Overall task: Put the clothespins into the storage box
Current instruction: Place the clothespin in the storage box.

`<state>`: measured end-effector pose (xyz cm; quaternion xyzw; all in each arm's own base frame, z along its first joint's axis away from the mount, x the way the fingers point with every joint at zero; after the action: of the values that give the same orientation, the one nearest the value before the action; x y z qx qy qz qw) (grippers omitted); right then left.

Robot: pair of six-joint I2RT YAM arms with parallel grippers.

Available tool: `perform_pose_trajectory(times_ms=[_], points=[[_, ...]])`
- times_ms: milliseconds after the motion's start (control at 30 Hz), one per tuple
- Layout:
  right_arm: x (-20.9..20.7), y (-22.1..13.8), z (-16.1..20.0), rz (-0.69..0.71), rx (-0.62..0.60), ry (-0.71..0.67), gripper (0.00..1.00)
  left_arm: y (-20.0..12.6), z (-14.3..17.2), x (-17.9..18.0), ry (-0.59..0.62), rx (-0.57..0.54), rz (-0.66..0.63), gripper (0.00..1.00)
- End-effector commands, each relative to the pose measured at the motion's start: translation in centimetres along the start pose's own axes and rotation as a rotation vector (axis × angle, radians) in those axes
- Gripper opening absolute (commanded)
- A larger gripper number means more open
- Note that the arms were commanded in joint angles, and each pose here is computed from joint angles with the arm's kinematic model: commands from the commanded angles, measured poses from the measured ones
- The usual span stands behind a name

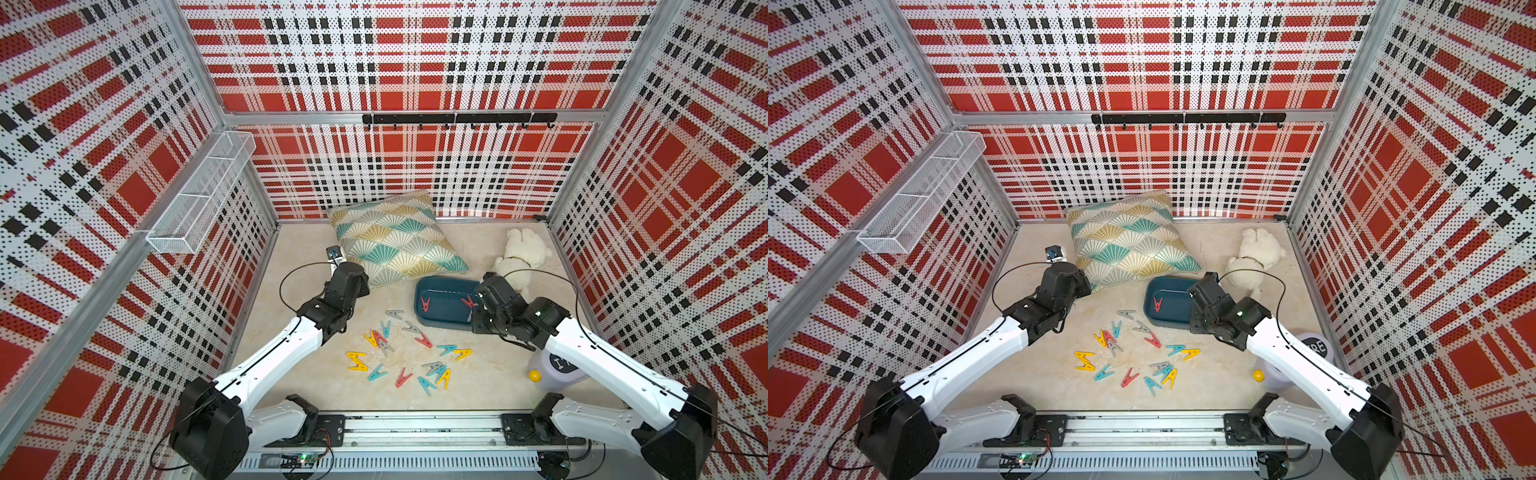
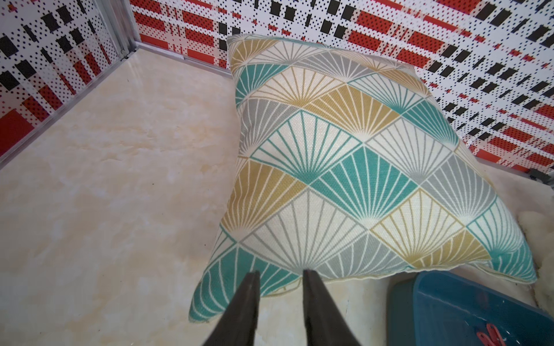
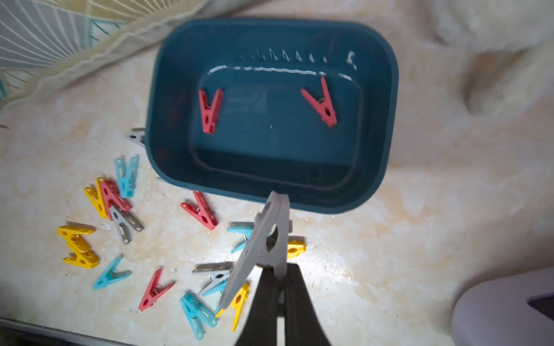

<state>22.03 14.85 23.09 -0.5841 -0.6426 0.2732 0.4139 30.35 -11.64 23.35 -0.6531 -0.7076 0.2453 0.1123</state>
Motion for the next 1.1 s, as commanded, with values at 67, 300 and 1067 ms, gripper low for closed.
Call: perform_pose_trajectory(times_ms=[67,300,1067], points=[[0.7,2.9,-4.0,0.052,-0.022,-0.106,0.01,0.1,-1.0,-1.5,0.001,-0.022,0.029,0.31],[2.5,9.9,-6.0,0.038,0.043,-0.160,0.02,0.2,-1.0,-1.8,0.011,-0.007,0.024,0.31],[-2.5,20.6,-3.4,0.252,0.170,-0.199,0.02,-0.5,-2.8,-1.4,-0.006,-0.043,0.008,0.31]])
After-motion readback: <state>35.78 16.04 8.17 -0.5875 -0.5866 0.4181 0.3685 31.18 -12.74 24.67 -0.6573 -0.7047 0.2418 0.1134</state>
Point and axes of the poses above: each gripper's point midway between its finger pads, its own y axis out along the fingers, its own x axis along the line the jaws close on, z = x × y, the point moved 6 cm from there along -y, back along the fingers, and after that the axes turned 5 degrees about y, right-handed, at the moved point
